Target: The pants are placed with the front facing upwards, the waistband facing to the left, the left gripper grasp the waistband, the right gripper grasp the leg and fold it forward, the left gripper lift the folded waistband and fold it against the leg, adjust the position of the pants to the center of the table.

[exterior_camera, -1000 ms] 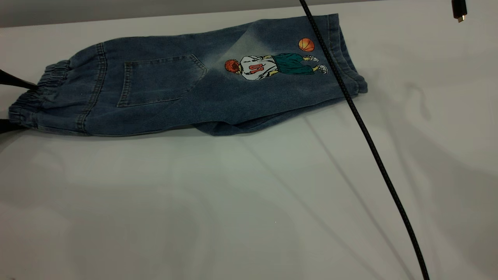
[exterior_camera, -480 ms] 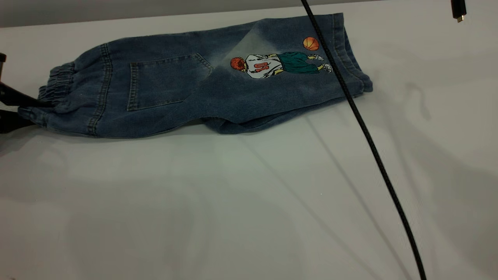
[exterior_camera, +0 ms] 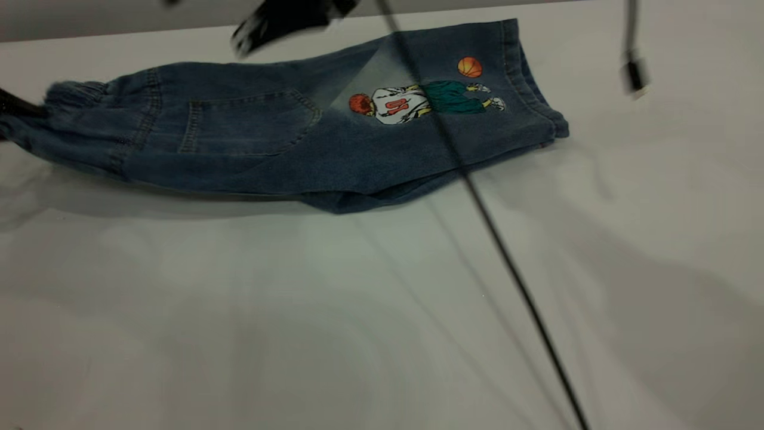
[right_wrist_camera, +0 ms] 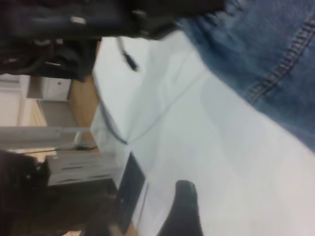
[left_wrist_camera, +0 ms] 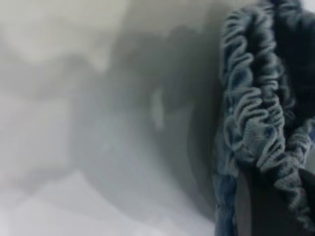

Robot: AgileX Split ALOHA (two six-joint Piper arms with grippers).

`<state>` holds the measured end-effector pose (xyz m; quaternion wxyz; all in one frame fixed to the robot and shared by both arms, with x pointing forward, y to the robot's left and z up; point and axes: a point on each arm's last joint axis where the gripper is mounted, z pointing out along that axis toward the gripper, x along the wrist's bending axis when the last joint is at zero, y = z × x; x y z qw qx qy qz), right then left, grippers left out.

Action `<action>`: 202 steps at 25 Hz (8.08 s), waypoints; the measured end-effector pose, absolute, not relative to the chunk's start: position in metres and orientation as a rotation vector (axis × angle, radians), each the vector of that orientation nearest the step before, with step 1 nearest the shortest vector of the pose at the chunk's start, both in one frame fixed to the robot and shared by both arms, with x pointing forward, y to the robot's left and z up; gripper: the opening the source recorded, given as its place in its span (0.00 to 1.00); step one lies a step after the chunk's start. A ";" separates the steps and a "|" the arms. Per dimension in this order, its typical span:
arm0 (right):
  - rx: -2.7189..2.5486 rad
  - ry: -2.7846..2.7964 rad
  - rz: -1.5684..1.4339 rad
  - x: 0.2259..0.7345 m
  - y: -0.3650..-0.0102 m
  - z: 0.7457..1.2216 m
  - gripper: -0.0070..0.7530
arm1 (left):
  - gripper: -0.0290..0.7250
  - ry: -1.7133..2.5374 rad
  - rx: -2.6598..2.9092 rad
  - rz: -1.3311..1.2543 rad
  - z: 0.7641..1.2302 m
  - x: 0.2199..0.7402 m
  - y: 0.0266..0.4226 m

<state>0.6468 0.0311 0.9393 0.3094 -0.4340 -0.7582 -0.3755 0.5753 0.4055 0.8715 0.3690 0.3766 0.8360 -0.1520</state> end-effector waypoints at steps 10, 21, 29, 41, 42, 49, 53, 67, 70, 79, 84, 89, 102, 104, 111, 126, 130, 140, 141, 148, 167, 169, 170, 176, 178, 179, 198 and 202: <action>-1.341 -1.981 -1.051 0.641 0.071 0.888 0.72 | 0.22 2.031 1.108 -0.236 0.957 0.563 0.397; -1.256 -2.017 -1.035 0.606 0.108 0.883 0.72 | 0.22 1.869 1.288 -0.215 0.998 0.563 0.342; -1.201 -2.076 -0.984 0.623 0.080 0.889 0.72 | 0.22 1.839 1.327 -0.175 1.012 0.557 0.339; -1.210 -2.251 -0.813 0.646 0.036 0.868 0.64 | 0.22 1.803 1.321 -0.154 1.030 0.549 0.335; -1.209 -2.254 -0.811 0.645 0.036 0.868 0.64 | 0.22 1.799 1.322 -0.150 1.032 0.549 0.335; -1.181 -2.200 -0.860 0.627 0.064 0.872 0.64 | 0.22 1.777 1.310 -0.156 1.039 0.546 0.331; -1.121 -2.222 -0.867 0.609 0.085 0.873 0.64 | 0.22 1.744 1.331 -0.174 1.043 0.546 0.320; -1.137 -2.214 -0.890 0.637 0.049 0.900 0.64 | 0.22 1.701 1.394 -0.181 1.050 0.540 0.308; -1.159 -2.234 -0.957 0.653 0.031 0.920 0.64 | 0.22 1.696 1.403 -0.187 1.050 0.540 0.305; -1.181 -2.236 -1.199 0.696 -0.034 1.010 0.64 | 0.22 1.626 1.486 -0.105 1.049 0.549 0.259; -1.208 -2.212 -1.344 0.711 -0.068 1.063 0.64 | 0.22 1.597 1.531 -0.056 1.039 0.555 0.227; -1.205 -2.224 -1.536 0.709 -0.096 1.124 0.64 | 0.22 1.606 1.640 -0.155 1.003 0.561 0.191; -1.208 -2.262 -1.539 0.708 -0.097 1.127 0.64 | 0.22 1.856 1.671 -0.254 0.895 0.577 0.156; -1.209 -2.264 -1.538 0.708 -0.097 1.127 0.64 | 0.22 1.877 1.659 -0.271 0.888 0.577 0.155; -1.207 -2.261 -1.536 0.708 -0.096 1.126 0.64 | 0.22 1.832 1.699 -0.262 0.888 0.577 0.155; -1.227 -2.278 -1.512 0.710 -0.097 1.121 0.64 | 0.79 1.445 1.909 0.039 0.933 0.580 0.160; -1.239 -2.302 -1.500 0.710 -0.098 1.120 0.64 | 0.81 1.281 1.917 0.149 0.974 0.573 0.161; -1.376 -2.344 -1.250 0.714 -0.094 1.074 0.64 | 0.81 0.996 1.815 0.424 1.091 0.525 0.180; -1.377 -2.334 -1.223 0.713 -0.090 1.069 0.64 | 0.81 0.994 1.785 0.447 1.100 0.520 0.185; -1.293 -2.340 -0.999 0.690 -0.037 1.018 0.64 | 0.81 0.909 1.594 0.646 1.167 0.472 0.217; -0.862 -3.058 -0.464 0.595 0.102 0.910 0.64 | 0.73 0.825 1.520 0.661 1.195 0.432 0.222; -0.870 -3.064 -0.477 0.598 0.103 0.902 0.64 | 0.73 0.823 1.523 0.657 1.195 0.432 0.222; -0.872 -3.068 -0.496 0.599 0.104 0.900 0.64 | 0.73 0.819 1.528 0.654 1.195 0.432 0.221; -0.864 -3.115 -0.511 0.605 0.105 0.882 0.64 | 0.73 0.807 1.548 0.632 1.194 0.430 0.220; -0.863 -3.110 -0.477 0.605 0.105 0.871 0.64 | 0.73 0.807 1.548 0.632 1.194 0.430 0.220; -0.862 -3.107 -0.458 0.604 0.104 0.864 0.64 | 0.73 0.807 1.548 0.632 1.194 0.430 0.220; -1.334 -2.945 -0.068 0.598 0.084 0.846 0.64 | 0.73 0.800 1.551 0.622 1.194 0.429 0.219; -1.507 -2.857 -0.076 0.602 0.080 0.846 0.64 | 0.73 0.797 1.554 0.613 1.194 0.428 0.218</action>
